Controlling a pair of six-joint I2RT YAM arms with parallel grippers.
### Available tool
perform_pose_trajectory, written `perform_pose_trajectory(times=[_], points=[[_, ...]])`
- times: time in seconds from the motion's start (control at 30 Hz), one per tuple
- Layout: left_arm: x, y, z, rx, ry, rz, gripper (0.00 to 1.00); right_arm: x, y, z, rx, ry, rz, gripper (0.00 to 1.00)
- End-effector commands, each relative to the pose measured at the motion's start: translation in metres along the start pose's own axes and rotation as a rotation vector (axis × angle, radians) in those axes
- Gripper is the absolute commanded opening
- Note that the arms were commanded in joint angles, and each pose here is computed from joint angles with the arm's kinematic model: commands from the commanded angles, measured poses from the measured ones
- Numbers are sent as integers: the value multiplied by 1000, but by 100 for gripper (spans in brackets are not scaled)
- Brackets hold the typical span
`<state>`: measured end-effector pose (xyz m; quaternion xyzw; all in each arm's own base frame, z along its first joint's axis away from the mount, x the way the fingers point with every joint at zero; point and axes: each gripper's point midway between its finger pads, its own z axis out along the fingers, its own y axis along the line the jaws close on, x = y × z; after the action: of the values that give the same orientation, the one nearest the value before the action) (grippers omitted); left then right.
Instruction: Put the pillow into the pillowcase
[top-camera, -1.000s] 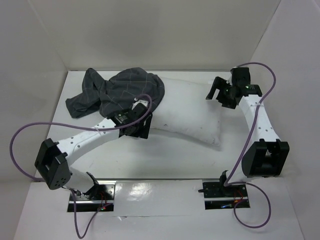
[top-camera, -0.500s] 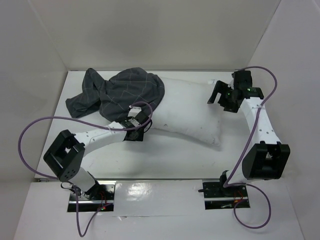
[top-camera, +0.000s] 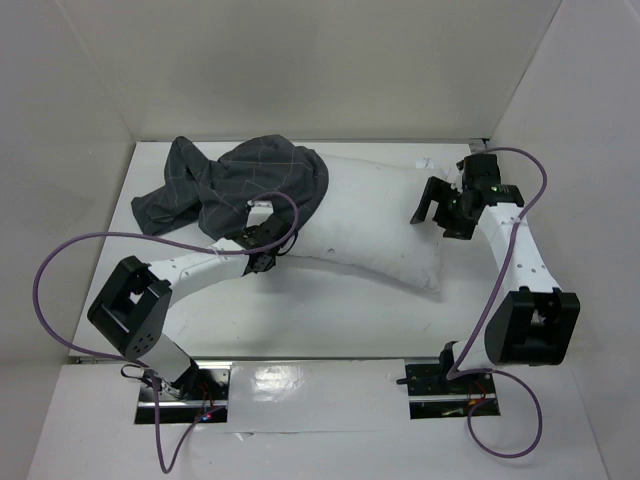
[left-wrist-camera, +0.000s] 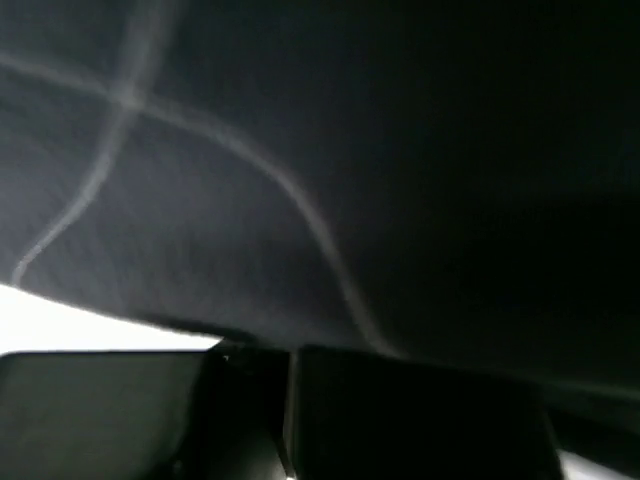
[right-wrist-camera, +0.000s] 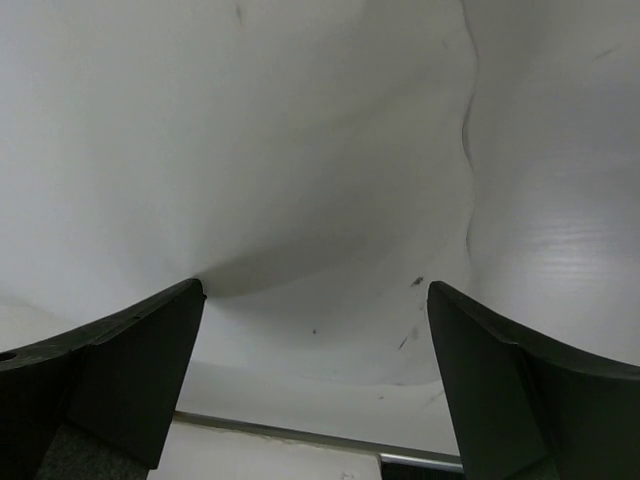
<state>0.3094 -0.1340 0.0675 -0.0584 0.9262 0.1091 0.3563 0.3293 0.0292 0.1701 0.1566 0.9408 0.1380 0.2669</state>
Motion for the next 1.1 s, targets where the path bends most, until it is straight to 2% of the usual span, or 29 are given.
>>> perform_pose_trajectory(times=[0.0,0.07,0.17,0.23,0.27,0.3,0.33,0.37,0.4,0.43,0.47,0.53,0.57,0.6,0.67,0.8,0.9,1.0,1.07], points=[[-28,-16,-5,44,-45,-24,0,21,-1,-9,-24,31,-9,100],[-36,-24,-7,66,-45,-23,0,31,-1,-3,-40,61,-3,100],[-40,-42,-18,136,-43,-13,0,49,14,4,-154,129,9,99],[-46,-67,-32,224,-50,6,0,56,31,12,-221,150,0,86],[-46,-79,-35,253,-42,16,0,69,47,16,-279,189,-11,62],[-44,-97,-45,330,-16,25,0,59,63,20,-333,140,-26,44],[-61,-126,-68,437,-31,18,0,56,77,23,-374,132,-19,23],[-65,-148,-84,524,-18,25,0,56,108,15,-469,140,-1,8],[-67,-175,-94,599,-3,39,0,37,131,12,-546,73,-21,0],[-64,-208,-127,736,22,73,0,27,146,6,-589,49,-20,0],[-108,-235,-173,866,-80,84,0,9,165,-6,-639,11,-16,0],[-115,-257,-200,919,-78,142,0,-4,177,-17,-666,-22,-39,0],[-148,-261,-232,981,-147,114,0,-9,179,-20,-659,-32,-38,0],[-160,-258,-241,1003,-162,101,0,-11,176,-19,-639,-42,-40,0],[-188,-245,-241,1055,-170,64,0,-2,170,-19,-625,-40,-35,0],[-224,-221,-218,1039,-190,2,0,16,151,-2,-581,-16,9,0],[-247,-198,-214,1035,-200,-22,0,0,156,-16,-598,-67,-21,0],[-266,-183,-240,1086,-246,-15,0,-19,168,-44,-615,-117,-128,0],[-274,-164,-270,1110,-292,-6,0,-15,164,-52,-585,-79,-163,0]])
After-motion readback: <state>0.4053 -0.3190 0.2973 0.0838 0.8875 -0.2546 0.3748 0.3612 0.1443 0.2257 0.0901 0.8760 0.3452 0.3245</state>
